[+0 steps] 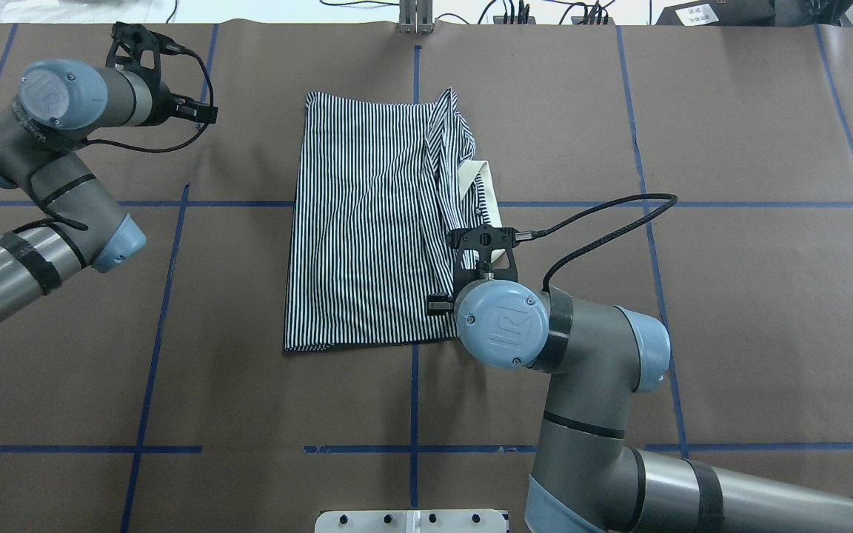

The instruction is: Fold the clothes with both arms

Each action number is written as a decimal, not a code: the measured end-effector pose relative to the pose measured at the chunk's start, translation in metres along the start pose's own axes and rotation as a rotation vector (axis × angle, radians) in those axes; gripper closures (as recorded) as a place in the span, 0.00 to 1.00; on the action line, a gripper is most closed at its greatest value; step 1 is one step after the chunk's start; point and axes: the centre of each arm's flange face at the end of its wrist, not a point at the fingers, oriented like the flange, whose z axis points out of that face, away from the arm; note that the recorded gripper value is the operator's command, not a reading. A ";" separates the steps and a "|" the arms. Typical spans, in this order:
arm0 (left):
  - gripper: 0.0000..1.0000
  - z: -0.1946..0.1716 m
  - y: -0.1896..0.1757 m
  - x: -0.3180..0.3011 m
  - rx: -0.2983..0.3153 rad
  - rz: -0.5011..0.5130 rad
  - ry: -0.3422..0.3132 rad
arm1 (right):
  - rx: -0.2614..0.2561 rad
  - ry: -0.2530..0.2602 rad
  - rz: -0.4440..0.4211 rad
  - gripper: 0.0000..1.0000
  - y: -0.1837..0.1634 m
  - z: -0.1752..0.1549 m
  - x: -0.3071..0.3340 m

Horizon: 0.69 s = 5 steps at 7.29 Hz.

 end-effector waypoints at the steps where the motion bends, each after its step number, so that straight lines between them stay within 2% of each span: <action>1: 0.00 0.000 0.001 0.002 0.000 -0.004 0.003 | 0.009 -0.038 0.013 0.56 -0.002 -0.004 -0.008; 2: 0.00 0.000 0.001 0.004 0.000 -0.005 0.005 | 0.013 -0.056 0.021 0.62 -0.003 -0.002 -0.010; 5: 0.00 0.000 0.003 0.005 -0.002 -0.005 0.006 | 0.008 -0.045 0.001 0.61 -0.001 0.007 -0.005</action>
